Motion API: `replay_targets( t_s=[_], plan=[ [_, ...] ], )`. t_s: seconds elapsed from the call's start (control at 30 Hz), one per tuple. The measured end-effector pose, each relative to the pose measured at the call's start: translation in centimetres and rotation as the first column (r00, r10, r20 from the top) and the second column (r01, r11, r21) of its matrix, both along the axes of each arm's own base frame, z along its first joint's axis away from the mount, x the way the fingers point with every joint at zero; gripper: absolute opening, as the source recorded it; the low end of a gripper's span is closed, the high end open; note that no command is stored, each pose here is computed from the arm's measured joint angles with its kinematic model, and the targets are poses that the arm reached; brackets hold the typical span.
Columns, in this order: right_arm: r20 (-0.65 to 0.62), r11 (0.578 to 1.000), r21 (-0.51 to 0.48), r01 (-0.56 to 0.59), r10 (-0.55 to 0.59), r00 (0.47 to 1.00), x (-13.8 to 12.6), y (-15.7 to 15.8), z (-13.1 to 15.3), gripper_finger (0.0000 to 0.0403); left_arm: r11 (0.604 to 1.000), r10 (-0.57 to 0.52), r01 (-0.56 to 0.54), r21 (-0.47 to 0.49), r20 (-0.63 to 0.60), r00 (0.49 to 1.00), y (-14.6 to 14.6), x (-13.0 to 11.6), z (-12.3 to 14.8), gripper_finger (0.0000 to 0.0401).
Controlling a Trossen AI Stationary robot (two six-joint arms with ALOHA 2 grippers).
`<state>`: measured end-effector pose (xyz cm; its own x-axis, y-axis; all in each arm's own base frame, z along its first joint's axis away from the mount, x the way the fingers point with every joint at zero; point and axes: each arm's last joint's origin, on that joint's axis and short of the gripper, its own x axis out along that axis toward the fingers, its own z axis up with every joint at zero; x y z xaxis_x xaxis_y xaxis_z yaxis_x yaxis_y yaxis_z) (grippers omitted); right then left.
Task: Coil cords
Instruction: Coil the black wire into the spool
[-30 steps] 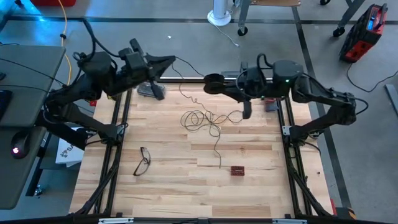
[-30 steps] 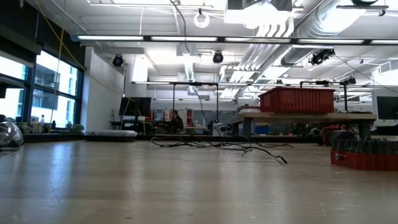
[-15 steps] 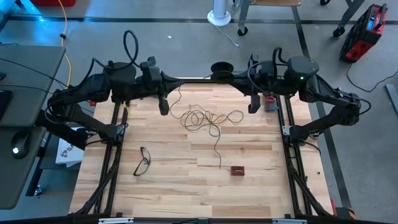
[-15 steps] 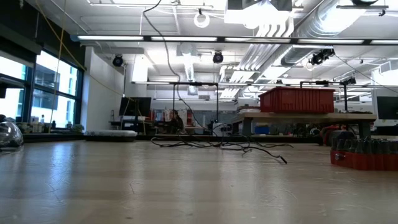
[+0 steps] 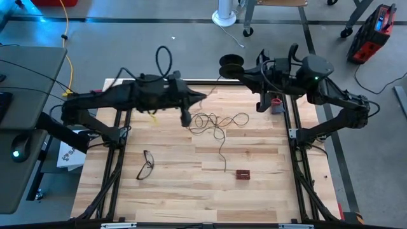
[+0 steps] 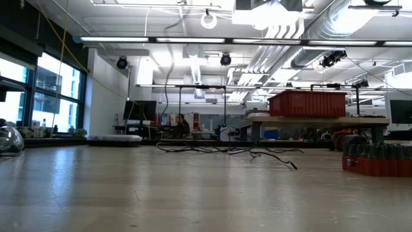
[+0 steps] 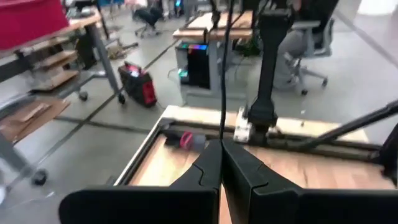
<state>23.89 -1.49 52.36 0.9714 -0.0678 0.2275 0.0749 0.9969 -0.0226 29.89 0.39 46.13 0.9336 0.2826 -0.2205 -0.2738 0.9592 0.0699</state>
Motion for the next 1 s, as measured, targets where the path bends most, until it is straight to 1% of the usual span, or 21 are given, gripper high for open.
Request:
replay_targets(
  t_s=[0.1,0.2,0.3,0.37,0.43,0.47,0.53,0.63,0.8,0.9,1.0],
  plan=[
    [0.014,1.0,0.0,-0.002,0.002,1.0,-0.1,0.0,0.1,0.0,0.999,-0.034,0.034,0.01,0.032,0.999,0.0,1.8,-0.6,0.0],
    [0.025,0.999,0.015,-0.033,0.033,0.999,0.0,0.1,0.2,0.0,0.998,-0.053,0.052,0.029,0.033,0.998,0.0,3.7,-1.6,0.0],
    [0.028,0.999,0.011,-0.053,0.053,0.998,0.0,0.2,0.2,0.0,0.995,-0.09,0.087,0.045,0.063,0.994,0.0,5.3,-2.3,0.0],
    [0.034,0.998,0.013,-0.058,0.057,0.998,0.0,0.3,0.3,0.0,0.992,-0.114,0.109,0.062,0.09,0.989,0.0,6.0,-2.4,0.0],
    [0.035,0.998,0.012,-0.06,0.06,0.998,0.0,0.3,0.3,0.0,0.99,-0.121,0.114,0.08,0.093,0.988,-0.1,6.1,-2.4,0.0],
    [0.035,0.998,0.012,-0.06,0.06,0.998,0.0,0.3,0.3,0.0,0.991,-0.116,0.109,0.082,0.088,0.989,0.0,6.1,-2.5,0.0],
    [0.035,0.998,0.012,-0.061,0.061,0.998,0.0,0.3,0.3,0.0,0.996,-0.077,0.073,0.054,0.083,0.994,0.3,6.0,-2.5,0.0005],
    [0.049,0.998,0.007,-0.06,0.06,0.997,-0.1,0.3,0.4,0.0,0.999,-0.05,0.051,-0.001,0.07,0.996,0.9,5.8,-2.7,0.0027],
    [0.059,0.997,0.001,-0.078,0.078,0.995,-0.1,0.3,0.6,0.0,0.996,-0.047,0.05,-0.075,0.04,0.998,1.6,5.9,-3.3,0.0083],
    [0.064,0.997,0.0,-0.078,0.078,0.995,-0.1,0.3,0.6,0.0,0.997,-0.024,0.024,-0.075,-0.004,1.0,2.0,5.8,-3.8,0.0116],
    [0.064,0.997,0.0,-0.078,0.078,0.995,-0.1,0.3,0.6,0.0,0.998,0.01,-0.01,-0.055,-0.005,1.0,2.6,5.8,-3.8,0.014]
  ],
)
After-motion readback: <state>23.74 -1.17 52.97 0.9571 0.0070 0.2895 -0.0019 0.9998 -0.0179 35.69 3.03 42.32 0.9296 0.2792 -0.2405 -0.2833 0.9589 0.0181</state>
